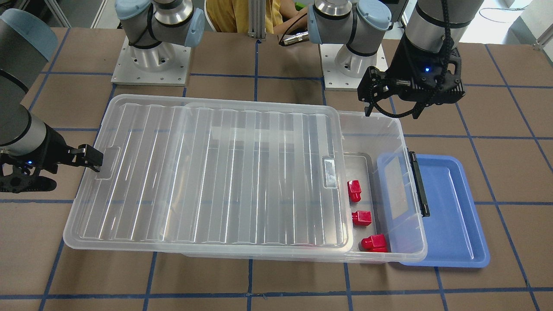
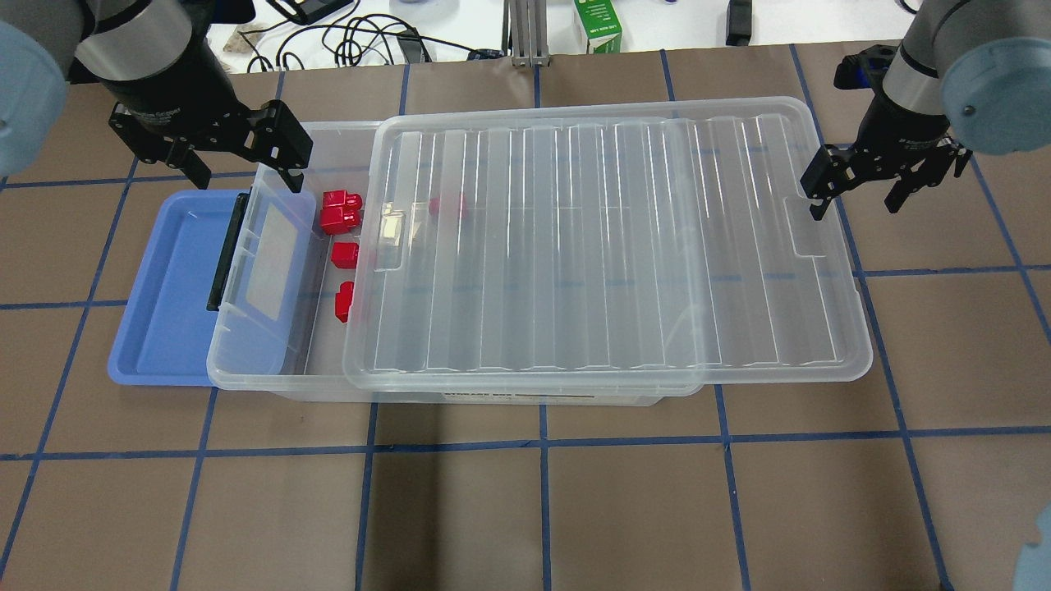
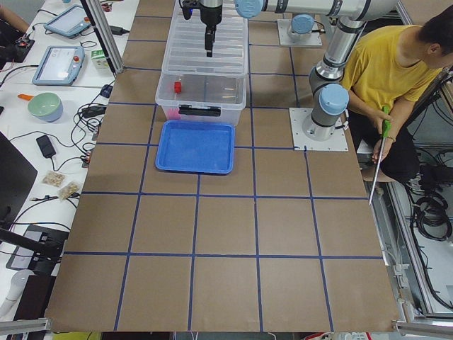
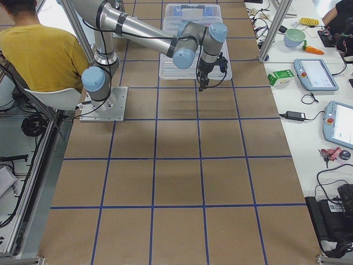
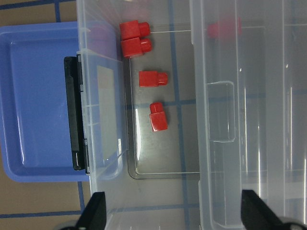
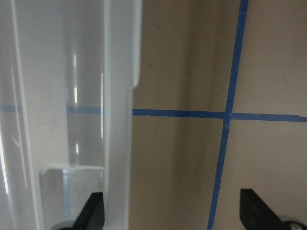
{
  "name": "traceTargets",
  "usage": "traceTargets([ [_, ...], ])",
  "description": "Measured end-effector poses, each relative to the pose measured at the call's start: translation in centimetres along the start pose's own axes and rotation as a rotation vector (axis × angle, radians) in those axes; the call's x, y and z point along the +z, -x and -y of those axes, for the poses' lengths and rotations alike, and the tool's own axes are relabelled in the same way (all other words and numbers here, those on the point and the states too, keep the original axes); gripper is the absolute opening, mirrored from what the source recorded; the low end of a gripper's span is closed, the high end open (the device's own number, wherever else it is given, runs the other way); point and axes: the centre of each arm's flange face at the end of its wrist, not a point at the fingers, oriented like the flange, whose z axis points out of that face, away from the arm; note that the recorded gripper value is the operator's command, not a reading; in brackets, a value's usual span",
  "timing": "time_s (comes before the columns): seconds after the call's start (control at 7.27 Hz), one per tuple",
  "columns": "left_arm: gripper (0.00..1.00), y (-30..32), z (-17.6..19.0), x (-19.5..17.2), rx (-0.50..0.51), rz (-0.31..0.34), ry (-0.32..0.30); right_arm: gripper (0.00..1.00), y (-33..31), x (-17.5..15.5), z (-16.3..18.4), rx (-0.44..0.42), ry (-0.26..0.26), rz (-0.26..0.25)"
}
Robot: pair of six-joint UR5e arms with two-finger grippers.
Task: Place red block in blue tray from box
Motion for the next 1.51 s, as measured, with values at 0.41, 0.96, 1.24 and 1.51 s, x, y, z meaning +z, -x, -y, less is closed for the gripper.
traceTargets([
  [0.41,1.0,0.0,0.0,0.0,-0.001,0.0,0.0,1.0,-0.9,0.0,-0.1,-0.034,0.001,-0.006],
  [0.96,1.0,0.0,0.0,0.0,-0.001,0.0,0.0,1.0,-1.6,0.1,-0.2,-0.039,0.002,-0.006],
  [1.24,1.0,0.0,0.0,0.0,-0.001,0.0,0.0,1.0,-1.6,0.1,-0.2,-0.046,0.002,-0.007],
  [1.51,1.0,0.0,0.0,0.0,-0.001,0.0,0.0,1.0,-2.0,0.1,-0.2,-0.052,0.002,-0.007],
])
